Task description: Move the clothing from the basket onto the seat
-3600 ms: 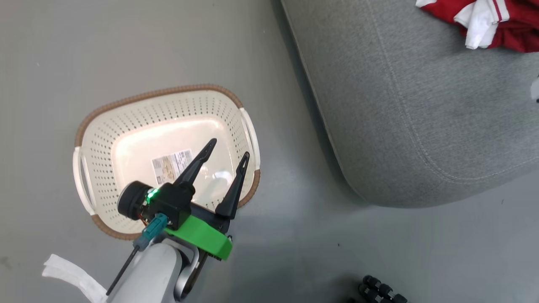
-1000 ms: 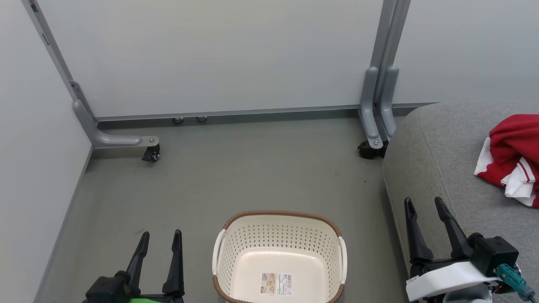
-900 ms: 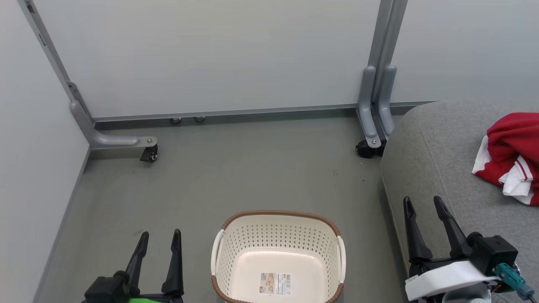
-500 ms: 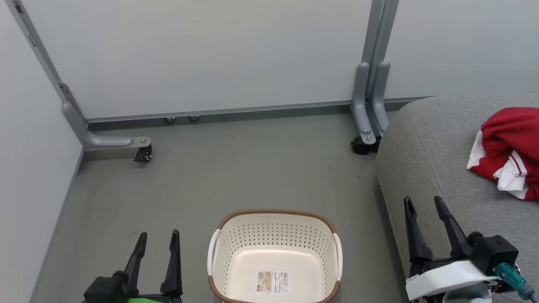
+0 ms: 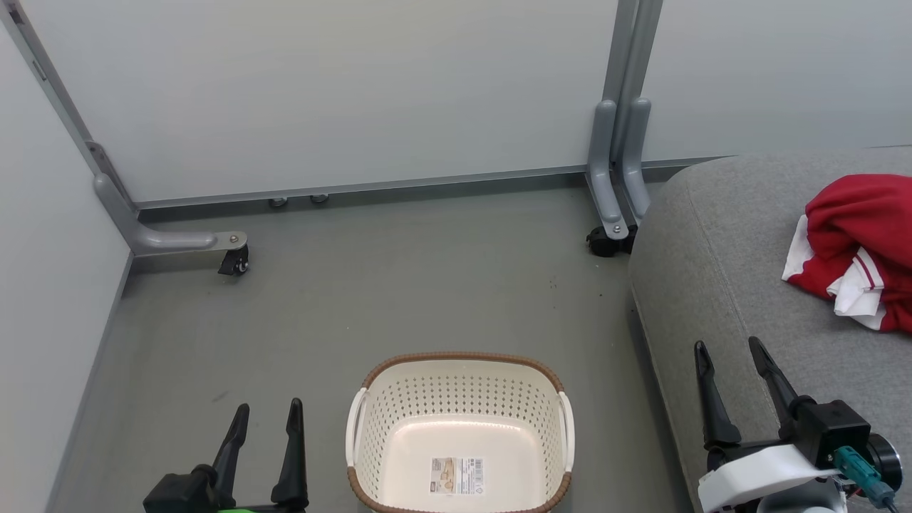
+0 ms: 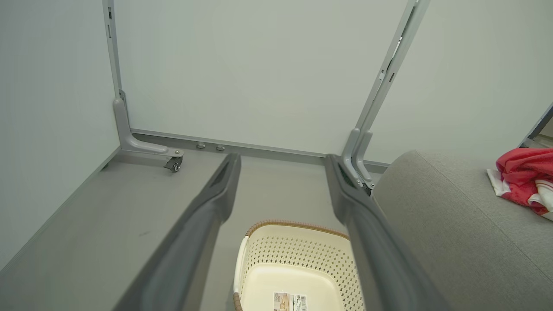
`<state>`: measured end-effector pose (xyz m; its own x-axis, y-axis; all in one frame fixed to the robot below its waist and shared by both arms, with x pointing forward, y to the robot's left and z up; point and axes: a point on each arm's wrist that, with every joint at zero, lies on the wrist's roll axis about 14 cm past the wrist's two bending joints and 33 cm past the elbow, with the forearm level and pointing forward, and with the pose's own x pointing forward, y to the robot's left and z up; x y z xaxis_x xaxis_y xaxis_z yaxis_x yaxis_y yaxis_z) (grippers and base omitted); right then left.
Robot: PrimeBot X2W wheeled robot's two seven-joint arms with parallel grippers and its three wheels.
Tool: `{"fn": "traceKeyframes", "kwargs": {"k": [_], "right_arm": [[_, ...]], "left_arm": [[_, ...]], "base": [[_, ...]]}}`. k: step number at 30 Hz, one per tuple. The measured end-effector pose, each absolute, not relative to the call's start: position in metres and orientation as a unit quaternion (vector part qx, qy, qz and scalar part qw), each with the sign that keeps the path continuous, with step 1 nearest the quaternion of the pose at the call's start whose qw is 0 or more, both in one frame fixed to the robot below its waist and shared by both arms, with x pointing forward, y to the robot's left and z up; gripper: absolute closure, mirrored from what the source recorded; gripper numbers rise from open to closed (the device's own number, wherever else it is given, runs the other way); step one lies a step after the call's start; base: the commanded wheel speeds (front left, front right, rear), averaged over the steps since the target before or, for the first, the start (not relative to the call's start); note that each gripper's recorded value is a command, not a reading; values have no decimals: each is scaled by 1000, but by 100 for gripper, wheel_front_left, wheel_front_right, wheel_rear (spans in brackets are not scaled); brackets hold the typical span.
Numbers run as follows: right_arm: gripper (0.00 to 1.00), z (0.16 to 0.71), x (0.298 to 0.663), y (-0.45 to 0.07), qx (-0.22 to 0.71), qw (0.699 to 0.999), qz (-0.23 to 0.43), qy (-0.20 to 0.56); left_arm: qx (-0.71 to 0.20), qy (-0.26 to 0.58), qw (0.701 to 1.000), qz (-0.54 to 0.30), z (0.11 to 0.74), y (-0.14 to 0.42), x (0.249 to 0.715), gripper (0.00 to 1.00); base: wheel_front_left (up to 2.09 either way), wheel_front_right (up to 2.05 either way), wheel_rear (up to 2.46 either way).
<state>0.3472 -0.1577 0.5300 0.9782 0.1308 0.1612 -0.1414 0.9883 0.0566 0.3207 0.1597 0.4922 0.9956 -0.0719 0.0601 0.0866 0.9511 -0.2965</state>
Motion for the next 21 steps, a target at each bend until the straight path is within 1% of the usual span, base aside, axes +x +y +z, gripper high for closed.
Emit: {"fn": "traceKeyframes", "kwargs": {"k": [8,9,15,21], "right_arm": [[0,529,348,-157,35,994,68,-76],[100,527,347,-157,36,994,68,-75],[100,504,342,-159,56,996,60,-35],[100,500,343,-166,116,992,43,-22]], "left_arm": [[-166,-25,985,-38,493,160,321,0],[-168,-24,985,-38,492,160,321,100],[-182,6,983,-30,474,160,314,100],[-234,15,972,-15,471,165,316,100]], "base": [[0,0,0],[0,0,0],[0,0,0],[0,0,0]]}}
